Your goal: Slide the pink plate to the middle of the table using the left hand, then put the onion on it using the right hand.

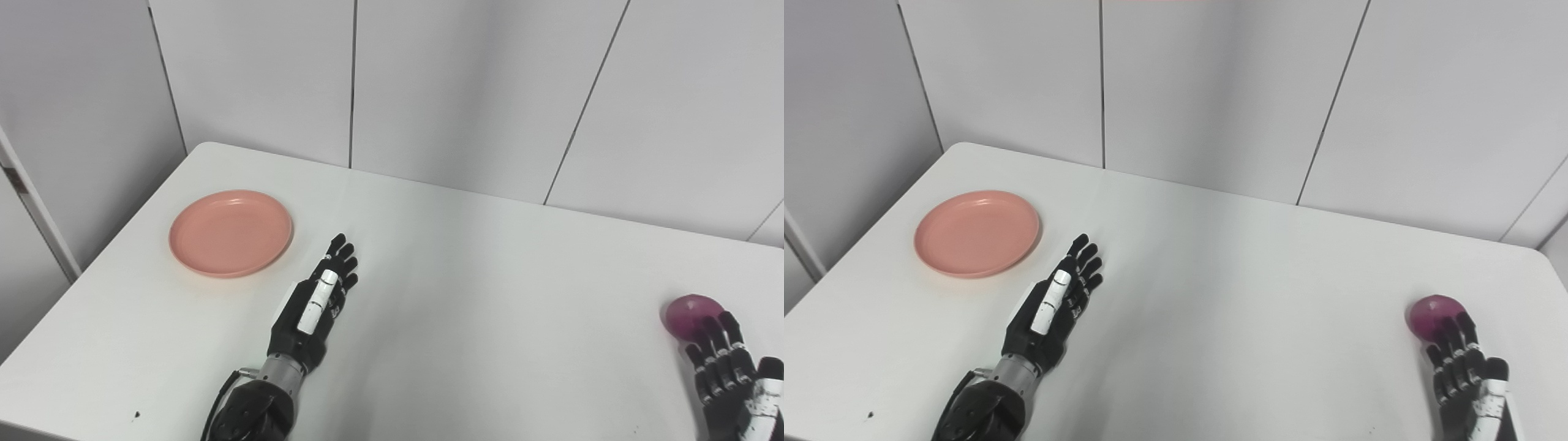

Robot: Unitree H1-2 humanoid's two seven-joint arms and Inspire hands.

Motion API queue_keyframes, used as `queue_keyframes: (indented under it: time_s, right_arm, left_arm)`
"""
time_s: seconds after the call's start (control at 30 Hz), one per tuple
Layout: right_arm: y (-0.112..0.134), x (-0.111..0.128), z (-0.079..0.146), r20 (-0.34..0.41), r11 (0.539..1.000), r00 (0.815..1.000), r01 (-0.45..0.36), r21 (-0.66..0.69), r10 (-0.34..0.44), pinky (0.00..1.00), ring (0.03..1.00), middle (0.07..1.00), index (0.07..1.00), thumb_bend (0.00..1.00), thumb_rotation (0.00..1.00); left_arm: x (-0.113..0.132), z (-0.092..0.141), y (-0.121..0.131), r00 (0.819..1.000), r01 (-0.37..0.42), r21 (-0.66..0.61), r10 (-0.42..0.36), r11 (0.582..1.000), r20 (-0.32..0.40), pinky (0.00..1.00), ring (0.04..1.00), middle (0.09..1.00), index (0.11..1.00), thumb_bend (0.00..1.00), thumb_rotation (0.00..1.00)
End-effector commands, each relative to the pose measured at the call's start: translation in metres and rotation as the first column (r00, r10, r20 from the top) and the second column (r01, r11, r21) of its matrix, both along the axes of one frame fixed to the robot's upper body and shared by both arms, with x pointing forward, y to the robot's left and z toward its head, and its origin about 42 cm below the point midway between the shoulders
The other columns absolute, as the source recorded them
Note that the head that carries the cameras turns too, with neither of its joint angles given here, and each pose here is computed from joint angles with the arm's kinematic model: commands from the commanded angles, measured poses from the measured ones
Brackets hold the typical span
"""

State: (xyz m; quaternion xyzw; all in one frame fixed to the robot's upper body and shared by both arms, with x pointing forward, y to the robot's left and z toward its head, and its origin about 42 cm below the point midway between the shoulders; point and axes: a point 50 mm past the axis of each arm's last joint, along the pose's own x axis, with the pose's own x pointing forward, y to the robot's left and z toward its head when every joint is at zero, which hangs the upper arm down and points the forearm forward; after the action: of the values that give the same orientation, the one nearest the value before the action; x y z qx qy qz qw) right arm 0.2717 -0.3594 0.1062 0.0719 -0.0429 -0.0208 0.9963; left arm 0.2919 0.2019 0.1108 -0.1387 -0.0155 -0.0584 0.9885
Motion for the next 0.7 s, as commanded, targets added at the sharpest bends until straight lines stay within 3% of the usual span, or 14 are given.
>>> queue_keyframes:
  time_s: [0.0, 0.33, 0.67]
  right_arm:
    - [0.002, -0.023, -0.041, -0.099, 0.999, 0.995, 0.016, 0.042, -0.012, 1.0, 1.0, 1.0, 1.0, 0.87, 1.0]
    - [0.003, -0.022, -0.047, -0.072, 0.999, 0.997, -0.006, 0.039, 0.009, 1.0, 1.0, 1.0, 1.0, 0.86, 1.0]
    - [-0.001, -0.023, -0.047, -0.106, 0.998, 0.994, 0.046, 0.052, -0.04, 1.0, 1.0, 1.0, 1.0, 0.86, 1.0]
  left_arm:
    - [0.005, 0.002, -0.002, 1.0, -0.009, -0.002, 0.009, 1.0, 0.009, 1.0, 0.997, 0.997, 1.0, 0.72, 0.77]
    - [0.007, 0.0, -0.002, 1.0, -0.016, 0.006, 0.016, 1.0, 0.018, 1.0, 0.988, 0.994, 1.0, 0.74, 0.76]
    - [0.011, -0.008, -0.016, 1.0, -0.01, -0.004, 0.011, 1.0, 0.021, 1.0, 0.996, 0.998, 1.0, 0.74, 0.74]
